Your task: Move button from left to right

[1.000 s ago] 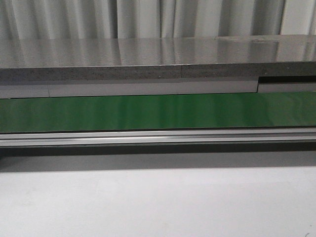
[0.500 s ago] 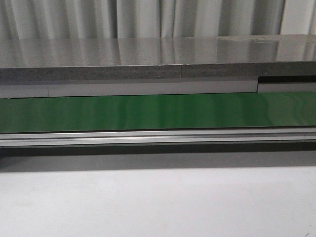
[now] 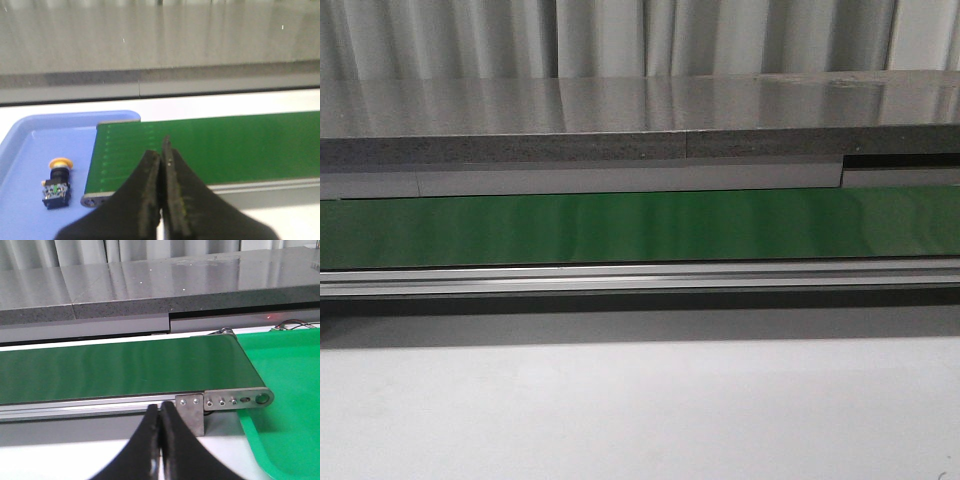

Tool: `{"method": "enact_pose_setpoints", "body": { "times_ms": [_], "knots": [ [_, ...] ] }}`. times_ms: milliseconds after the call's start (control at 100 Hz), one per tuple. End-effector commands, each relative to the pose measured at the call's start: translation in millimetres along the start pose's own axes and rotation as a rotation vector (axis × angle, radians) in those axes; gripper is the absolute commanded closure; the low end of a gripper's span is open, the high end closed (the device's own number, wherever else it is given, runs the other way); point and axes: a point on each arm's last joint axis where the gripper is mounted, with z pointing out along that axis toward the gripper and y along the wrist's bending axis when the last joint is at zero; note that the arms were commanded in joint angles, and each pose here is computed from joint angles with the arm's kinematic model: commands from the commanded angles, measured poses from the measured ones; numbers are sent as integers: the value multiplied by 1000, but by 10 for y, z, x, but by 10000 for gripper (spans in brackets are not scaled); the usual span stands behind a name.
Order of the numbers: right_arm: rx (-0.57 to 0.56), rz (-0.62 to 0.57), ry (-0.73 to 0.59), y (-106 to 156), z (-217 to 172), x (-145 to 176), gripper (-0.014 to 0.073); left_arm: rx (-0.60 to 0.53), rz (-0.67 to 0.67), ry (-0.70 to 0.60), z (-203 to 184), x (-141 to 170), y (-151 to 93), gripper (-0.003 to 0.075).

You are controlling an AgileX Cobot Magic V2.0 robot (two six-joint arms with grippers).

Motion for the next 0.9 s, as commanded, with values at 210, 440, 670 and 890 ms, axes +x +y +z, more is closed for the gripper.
{"method": "enact_pose_setpoints", "body": {
  "times_ms": [210, 440, 670, 890],
  "knots": [
    [-2, -6, -124, 7, -31, -142, 662, 21, -18, 162, 398, -554, -8, 740],
    [-2, -6, -124, 7, -31, -142, 662, 25, -29, 241, 610, -511, -9, 740],
    [-2, -6, -124, 7, -31, -142, 662, 25, -30, 275, 675, -480, -8, 727],
    [-2, -6, -124, 7, -31, -142, 662, 26, -30, 291, 666, -467, -9, 308]
  ]
}}
